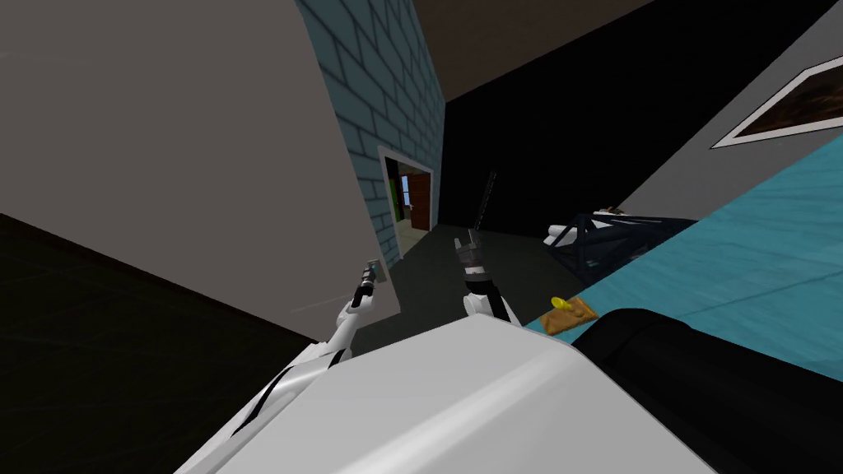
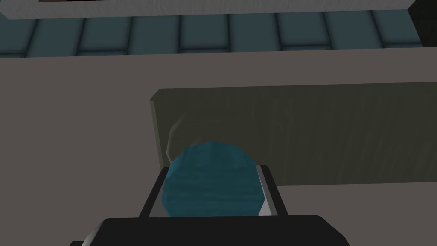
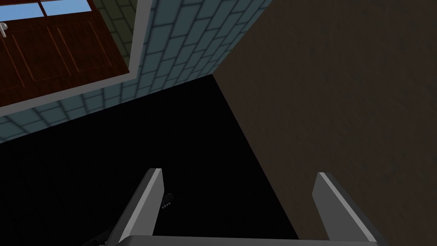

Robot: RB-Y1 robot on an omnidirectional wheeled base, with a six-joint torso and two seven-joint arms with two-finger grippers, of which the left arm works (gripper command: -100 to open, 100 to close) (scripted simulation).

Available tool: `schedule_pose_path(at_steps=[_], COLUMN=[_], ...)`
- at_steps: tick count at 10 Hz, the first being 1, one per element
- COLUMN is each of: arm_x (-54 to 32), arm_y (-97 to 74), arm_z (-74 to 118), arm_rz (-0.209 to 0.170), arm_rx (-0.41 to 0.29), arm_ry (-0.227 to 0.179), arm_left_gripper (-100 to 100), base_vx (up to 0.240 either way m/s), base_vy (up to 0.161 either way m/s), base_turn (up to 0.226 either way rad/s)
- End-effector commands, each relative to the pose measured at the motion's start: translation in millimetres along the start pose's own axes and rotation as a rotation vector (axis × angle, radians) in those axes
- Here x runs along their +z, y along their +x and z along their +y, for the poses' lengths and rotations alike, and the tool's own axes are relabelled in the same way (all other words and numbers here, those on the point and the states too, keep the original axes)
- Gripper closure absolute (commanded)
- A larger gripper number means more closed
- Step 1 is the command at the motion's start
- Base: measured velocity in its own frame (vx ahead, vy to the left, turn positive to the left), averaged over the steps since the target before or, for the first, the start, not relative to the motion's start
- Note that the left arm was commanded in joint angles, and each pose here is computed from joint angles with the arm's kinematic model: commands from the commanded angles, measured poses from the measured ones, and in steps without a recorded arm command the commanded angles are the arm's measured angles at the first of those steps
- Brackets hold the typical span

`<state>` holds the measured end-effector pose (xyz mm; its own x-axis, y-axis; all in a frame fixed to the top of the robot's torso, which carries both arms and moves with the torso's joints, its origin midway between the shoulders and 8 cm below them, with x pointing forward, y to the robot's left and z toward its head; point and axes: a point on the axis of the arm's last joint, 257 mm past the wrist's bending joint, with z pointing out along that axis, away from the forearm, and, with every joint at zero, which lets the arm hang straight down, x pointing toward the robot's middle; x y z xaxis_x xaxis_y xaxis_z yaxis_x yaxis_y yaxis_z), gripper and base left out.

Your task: Push the door open

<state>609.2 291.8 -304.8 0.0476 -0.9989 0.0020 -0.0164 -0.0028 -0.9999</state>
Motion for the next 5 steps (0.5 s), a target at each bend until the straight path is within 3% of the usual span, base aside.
schedule_pose_path(at_steps=[1, 5], arm_x=[2.6, -0.1], arm_y=[-19.8, -49.9], arm_z=[-7.3, -7.8], arm_rz=[-0.034, -0.091], arm_rx=[0.003, 0.002], arm_ry=[0.014, 0.015], arm_left_gripper=[100, 100], base_vx=[0.175, 0.192], base_vy=[-0.134, -0.131], base_turn=[0.086, 0.071])
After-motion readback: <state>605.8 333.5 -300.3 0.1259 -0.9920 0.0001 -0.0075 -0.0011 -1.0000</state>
